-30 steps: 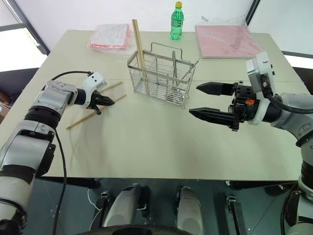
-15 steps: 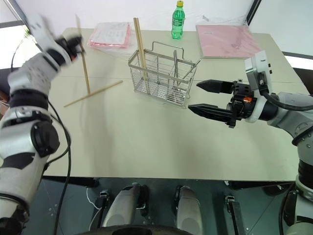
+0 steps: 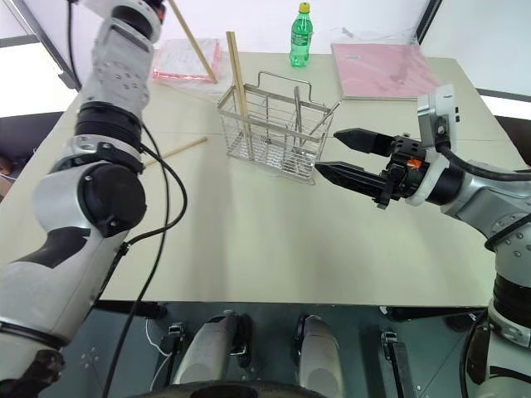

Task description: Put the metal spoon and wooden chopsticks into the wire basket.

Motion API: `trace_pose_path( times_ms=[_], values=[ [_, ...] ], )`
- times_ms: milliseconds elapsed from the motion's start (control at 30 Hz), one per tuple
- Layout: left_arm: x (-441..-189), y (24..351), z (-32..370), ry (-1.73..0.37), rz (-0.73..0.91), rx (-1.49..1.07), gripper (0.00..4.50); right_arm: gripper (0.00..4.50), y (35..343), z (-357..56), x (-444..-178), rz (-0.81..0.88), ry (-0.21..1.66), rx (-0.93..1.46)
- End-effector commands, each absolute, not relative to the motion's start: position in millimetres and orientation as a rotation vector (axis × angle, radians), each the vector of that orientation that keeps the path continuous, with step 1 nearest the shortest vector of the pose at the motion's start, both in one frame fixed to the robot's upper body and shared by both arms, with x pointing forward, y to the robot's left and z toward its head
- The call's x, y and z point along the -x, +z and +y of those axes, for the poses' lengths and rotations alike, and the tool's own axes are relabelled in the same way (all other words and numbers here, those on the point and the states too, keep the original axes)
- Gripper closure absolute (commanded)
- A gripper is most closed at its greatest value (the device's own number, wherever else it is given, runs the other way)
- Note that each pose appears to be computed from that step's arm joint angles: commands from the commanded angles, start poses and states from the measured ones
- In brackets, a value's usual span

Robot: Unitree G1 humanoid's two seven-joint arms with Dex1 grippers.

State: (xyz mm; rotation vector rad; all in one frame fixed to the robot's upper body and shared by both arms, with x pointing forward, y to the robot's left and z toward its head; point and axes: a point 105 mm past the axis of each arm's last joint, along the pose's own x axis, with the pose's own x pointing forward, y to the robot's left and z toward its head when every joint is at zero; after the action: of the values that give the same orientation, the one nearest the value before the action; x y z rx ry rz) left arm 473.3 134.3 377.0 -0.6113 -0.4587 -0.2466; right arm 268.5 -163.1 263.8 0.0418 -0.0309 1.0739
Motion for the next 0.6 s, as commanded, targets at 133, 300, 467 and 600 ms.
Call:
trace_pose_path(
  times_ms=[133, 300, 467, 600],
  values=[
    [-459.6, 399.3, 95.2, -0.337, -0.586, 0.323, 4.42, 0.00, 275.6, -165.9, -257.8, -0.087, 1.038, -0.025],
    [-460.2, 370.6, 64.4, -0.407, -0.558, 0.190, 4.42, 0.00, 277.0, -167.8, -255.9, -0.090, 1.023, -0.022],
    [-459.7, 355.4, 54.8, -0.426, -0.545, 0.178, 4.42, 0.00, 282.0, -170.9, -258.0, -0.107, 1.007, -0.029],
    [-458.7, 349.6, 53.9, -0.429, -0.548, 0.159, 4.42, 0.00, 286.6, -173.5, -261.1, -0.119, 1.001, -0.041]
  ],
)
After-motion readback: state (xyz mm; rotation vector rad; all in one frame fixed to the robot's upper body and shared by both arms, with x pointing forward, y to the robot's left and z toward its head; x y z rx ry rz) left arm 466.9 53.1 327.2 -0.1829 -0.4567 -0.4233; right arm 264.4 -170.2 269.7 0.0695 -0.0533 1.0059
